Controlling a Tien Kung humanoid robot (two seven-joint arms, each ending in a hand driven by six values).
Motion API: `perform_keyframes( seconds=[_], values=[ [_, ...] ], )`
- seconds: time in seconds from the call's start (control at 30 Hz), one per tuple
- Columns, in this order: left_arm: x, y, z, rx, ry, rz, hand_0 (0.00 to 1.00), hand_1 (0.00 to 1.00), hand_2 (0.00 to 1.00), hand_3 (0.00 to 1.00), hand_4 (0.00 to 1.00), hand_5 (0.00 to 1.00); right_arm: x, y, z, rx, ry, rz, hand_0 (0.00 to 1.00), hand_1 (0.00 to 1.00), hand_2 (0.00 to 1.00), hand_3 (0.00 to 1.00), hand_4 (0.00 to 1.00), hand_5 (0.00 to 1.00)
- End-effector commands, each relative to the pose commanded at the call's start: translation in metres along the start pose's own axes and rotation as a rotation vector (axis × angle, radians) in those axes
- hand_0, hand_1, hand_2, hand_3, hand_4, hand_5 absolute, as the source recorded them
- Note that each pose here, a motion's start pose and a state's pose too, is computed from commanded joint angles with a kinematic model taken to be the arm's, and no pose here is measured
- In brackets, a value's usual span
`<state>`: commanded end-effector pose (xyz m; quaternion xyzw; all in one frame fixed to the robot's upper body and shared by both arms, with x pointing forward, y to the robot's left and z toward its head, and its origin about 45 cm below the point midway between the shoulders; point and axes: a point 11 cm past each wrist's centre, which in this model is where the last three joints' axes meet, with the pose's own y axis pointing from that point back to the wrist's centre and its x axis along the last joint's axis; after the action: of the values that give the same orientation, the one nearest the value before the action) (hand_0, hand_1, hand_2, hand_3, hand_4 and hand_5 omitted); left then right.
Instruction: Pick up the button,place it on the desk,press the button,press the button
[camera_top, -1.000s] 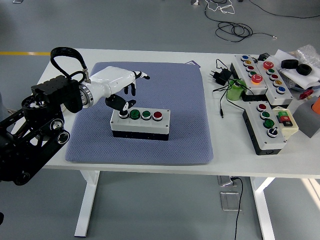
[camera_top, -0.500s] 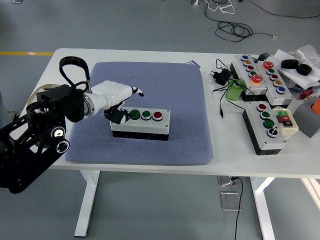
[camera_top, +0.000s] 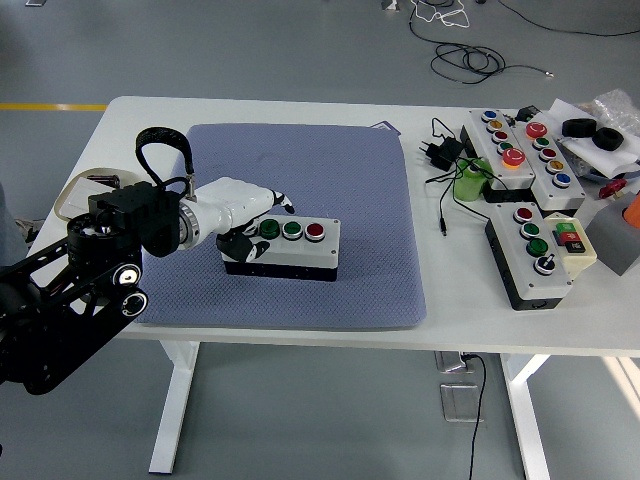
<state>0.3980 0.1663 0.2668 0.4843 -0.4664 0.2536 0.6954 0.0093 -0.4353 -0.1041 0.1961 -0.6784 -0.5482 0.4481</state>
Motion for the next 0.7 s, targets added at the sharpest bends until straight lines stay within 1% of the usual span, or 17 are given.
perform_keyframes(
  seconds=[0.03,0.1,0.13,0.3,0.53,0.7],
  values=[
    [-0.001,-0.001,0.001,-0.002,0.001,-0.003,0.040,0.002,0.043,0.846,0.576,0.069,0.000,0.000,0.000,0.000,0.000,0.000,0.654,0.512,0.552,0.605,0.304,0.406],
    [-0.002,-0.001,0.003,-0.009,0.005,-0.007,0.040,0.002,0.043,0.846,0.576,0.069,0.001,0.000,0.001,-0.001,0.000,0.001,0.654,0.512,0.552,0.605,0.304,0.406],
    [-0.004,-0.002,0.007,-0.021,0.007,-0.013,0.040,0.002,0.043,0.846,0.576,0.069,0.001,0.000,0.001,-0.002,0.001,0.002,0.654,0.512,0.552,0.605,0.304,0.406],
    [-0.008,-0.004,0.010,-0.028,0.008,-0.026,0.040,0.002,0.044,0.846,0.575,0.076,0.002,-0.001,0.002,-0.004,0.002,0.004,0.654,0.511,0.552,0.605,0.304,0.406],
    [-0.012,-0.006,0.008,-0.020,0.009,-0.039,0.041,0.002,0.045,0.848,0.573,0.082,0.002,-0.001,0.003,-0.005,0.003,0.005,0.655,0.511,0.552,0.605,0.303,0.405],
    [-0.011,-0.006,0.004,-0.010,0.014,-0.039,0.041,0.002,0.046,0.848,0.573,0.083,0.001,-0.001,0.002,-0.004,0.004,0.004,0.654,0.511,0.552,0.605,0.302,0.405]
  ],
)
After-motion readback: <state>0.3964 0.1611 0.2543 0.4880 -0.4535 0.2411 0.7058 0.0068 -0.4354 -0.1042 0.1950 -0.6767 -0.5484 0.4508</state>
